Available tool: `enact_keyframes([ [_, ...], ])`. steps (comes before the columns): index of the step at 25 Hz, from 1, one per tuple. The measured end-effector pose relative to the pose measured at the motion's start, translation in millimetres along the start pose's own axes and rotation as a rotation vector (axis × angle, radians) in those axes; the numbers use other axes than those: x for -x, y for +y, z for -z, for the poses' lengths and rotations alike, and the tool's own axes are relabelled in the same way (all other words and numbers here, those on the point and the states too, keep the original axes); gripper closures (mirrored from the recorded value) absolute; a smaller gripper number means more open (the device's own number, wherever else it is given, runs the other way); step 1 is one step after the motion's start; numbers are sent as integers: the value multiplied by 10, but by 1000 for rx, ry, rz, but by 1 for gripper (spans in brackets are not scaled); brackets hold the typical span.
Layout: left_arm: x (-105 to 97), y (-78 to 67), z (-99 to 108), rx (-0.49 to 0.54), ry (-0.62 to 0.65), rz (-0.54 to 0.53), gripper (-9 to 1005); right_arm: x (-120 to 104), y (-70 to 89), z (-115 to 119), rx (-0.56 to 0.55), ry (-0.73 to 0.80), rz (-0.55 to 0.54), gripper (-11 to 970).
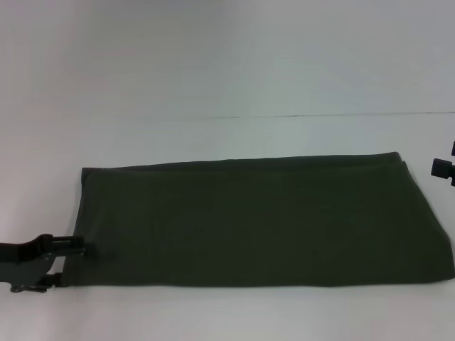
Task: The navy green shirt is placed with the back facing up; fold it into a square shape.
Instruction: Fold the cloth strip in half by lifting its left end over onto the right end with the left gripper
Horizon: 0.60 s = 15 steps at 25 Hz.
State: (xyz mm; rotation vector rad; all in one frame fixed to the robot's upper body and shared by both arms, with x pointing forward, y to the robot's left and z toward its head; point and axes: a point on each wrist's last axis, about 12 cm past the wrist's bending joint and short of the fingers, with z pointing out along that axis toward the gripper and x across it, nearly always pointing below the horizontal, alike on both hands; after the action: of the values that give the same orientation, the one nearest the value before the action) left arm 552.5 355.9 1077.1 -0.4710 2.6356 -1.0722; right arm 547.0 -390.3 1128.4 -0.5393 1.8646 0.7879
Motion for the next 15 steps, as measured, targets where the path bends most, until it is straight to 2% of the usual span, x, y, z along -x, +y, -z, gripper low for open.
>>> enact_keyframes([
  [15, 36, -44, -124, 2, -5, 2, 113, 14, -4, 3, -1, -8, 2, 28],
])
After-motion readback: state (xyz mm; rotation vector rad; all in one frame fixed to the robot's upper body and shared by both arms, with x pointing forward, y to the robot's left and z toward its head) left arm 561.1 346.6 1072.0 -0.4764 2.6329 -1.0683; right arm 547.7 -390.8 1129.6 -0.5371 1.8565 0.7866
